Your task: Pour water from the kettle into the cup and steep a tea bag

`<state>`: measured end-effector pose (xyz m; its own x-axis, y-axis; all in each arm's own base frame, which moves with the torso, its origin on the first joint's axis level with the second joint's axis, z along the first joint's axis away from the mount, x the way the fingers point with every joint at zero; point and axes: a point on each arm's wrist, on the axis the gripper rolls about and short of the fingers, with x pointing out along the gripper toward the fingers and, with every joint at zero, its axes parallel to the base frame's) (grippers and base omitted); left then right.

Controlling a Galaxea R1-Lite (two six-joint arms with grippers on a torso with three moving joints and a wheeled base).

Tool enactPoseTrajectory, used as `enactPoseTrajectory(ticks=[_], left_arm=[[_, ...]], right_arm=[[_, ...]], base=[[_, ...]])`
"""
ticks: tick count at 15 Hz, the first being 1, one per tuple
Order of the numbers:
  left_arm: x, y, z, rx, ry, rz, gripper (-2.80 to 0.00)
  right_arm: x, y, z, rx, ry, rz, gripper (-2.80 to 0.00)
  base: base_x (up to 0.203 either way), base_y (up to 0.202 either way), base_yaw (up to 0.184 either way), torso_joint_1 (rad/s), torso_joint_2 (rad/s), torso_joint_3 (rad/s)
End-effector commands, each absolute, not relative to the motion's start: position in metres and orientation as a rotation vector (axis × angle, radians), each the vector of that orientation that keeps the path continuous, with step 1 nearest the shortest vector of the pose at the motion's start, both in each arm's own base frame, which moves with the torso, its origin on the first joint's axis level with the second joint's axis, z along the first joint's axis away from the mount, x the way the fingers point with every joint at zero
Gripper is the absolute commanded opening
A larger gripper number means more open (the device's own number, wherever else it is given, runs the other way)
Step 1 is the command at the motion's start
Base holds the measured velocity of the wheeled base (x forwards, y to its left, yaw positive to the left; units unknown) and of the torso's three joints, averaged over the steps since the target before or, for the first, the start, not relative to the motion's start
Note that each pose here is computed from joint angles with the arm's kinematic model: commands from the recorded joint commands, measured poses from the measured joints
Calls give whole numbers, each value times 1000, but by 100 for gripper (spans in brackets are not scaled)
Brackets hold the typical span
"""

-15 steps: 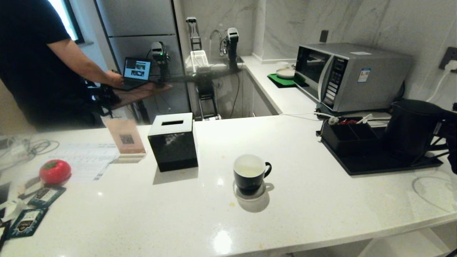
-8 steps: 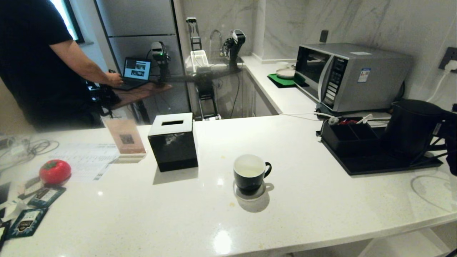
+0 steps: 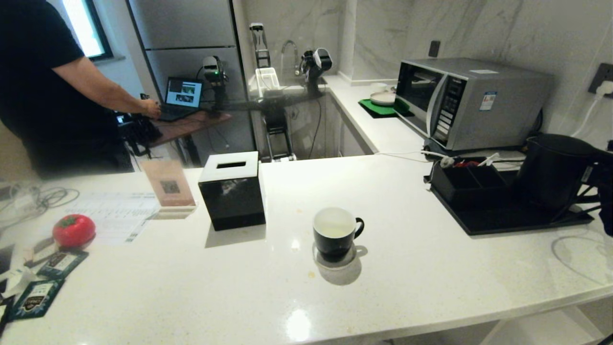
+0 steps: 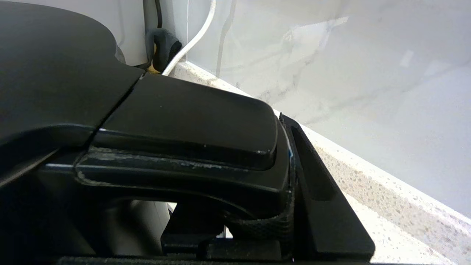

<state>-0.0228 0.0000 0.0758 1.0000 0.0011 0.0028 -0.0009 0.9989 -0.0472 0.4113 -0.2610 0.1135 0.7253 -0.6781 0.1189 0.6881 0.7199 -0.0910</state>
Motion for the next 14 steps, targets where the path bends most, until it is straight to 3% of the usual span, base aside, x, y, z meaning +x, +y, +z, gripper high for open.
enactPoseTrajectory(ticks=[1, 3, 4, 14], left_arm=[[-23, 0, 76, -48, -2, 1, -280], [-23, 0, 76, -48, -2, 1, -280], [-23, 0, 76, -48, -2, 1, -280], [-23, 0, 76, -48, -3, 1, -280]], right_arm=[[410, -261, 113, -134, -77, -756, -280], [410, -260, 112, -133, -73, -757, -280], [410, -260, 112, -133, -72, -757, 0], [405, -258, 109, -129, -51, -792, 0]], base=[[0, 0, 0, 0, 0, 0], [0, 0, 0, 0, 0, 0], [0, 0, 0, 0, 0, 0], [0, 0, 0, 0, 0, 0]])
